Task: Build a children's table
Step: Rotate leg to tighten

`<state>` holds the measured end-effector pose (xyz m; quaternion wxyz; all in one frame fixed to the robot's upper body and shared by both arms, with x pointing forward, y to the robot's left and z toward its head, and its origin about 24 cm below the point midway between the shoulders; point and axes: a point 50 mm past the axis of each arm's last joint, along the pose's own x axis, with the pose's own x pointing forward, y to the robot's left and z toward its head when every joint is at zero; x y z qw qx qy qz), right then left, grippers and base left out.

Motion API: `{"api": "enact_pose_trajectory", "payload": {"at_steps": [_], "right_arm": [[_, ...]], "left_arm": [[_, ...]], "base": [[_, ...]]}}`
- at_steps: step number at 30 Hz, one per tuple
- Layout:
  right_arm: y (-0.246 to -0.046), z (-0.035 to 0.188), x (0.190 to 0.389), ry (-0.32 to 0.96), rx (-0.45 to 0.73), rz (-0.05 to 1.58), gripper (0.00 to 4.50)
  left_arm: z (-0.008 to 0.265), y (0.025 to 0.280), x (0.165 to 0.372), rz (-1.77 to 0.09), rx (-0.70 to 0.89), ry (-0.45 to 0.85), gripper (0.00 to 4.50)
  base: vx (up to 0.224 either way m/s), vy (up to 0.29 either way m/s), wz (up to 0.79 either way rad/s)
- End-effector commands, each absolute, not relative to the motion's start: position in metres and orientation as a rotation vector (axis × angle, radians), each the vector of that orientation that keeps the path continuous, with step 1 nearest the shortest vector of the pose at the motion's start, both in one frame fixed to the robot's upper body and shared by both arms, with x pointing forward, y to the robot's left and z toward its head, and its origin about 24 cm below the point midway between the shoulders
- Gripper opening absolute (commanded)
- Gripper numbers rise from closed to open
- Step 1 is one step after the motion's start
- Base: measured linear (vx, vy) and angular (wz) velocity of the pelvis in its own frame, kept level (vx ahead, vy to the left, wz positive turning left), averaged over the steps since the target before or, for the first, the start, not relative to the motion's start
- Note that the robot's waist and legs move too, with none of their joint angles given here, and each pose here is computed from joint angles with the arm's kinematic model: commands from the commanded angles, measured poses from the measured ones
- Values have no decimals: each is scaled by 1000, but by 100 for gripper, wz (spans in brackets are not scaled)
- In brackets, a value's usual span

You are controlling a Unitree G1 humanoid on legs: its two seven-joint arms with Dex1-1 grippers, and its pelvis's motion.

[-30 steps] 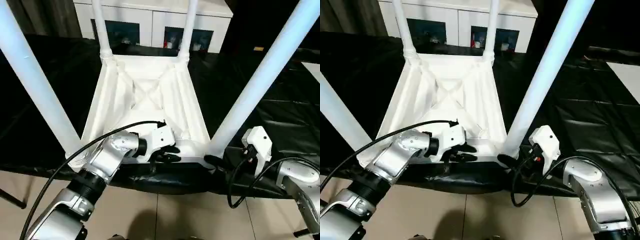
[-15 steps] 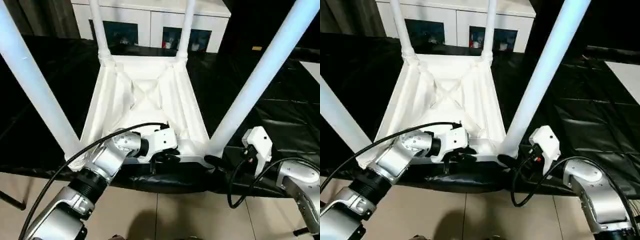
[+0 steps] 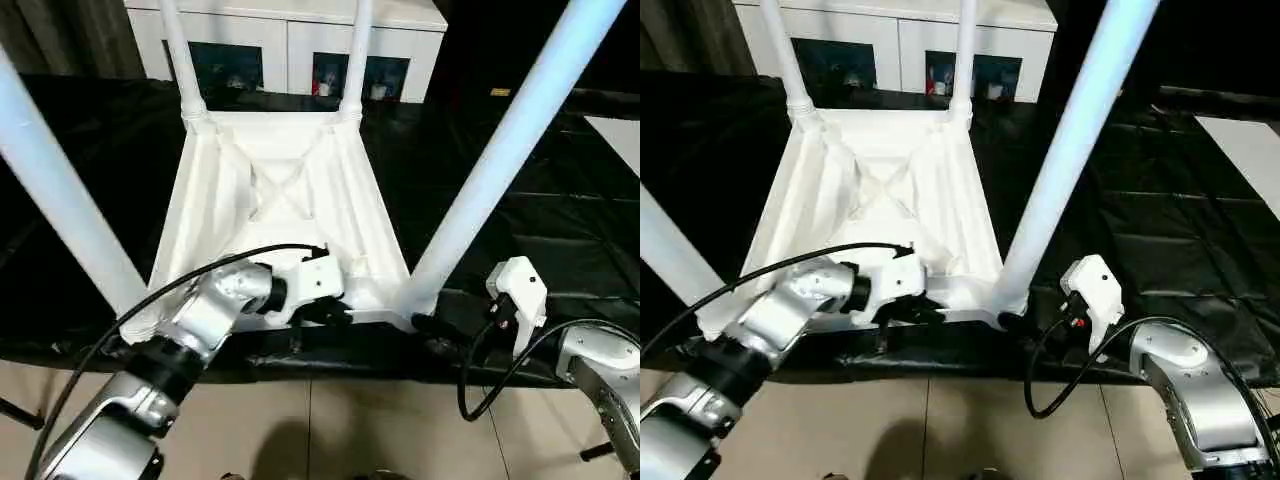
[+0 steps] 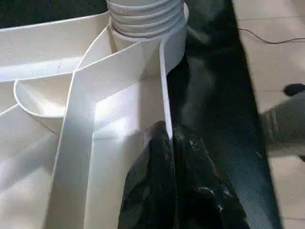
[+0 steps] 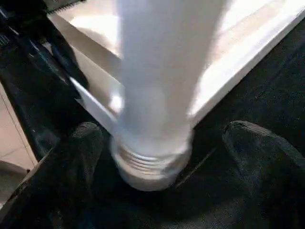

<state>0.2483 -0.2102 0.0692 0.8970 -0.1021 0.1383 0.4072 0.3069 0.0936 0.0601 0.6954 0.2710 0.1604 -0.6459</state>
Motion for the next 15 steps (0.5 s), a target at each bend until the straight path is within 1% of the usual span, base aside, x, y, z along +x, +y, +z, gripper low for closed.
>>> {"api": "enact_pose_trajectory", "payload": {"at_steps": [1, 6, 15], "right_arm": [[-207, 67, 250, 294, -247, 870, 450], [-197, 62, 258, 290, -268, 910, 450], [-189, 59, 263, 278, -265, 945, 450]], "left_arm": [[60, 96, 302, -1481, 620, 357, 1], [61, 100, 301, -1489, 633, 362, 1], [61, 99, 303, -1480, 642, 363, 1]], "base": [[0, 0, 0], [0, 0, 0], [0, 0, 0]]}}
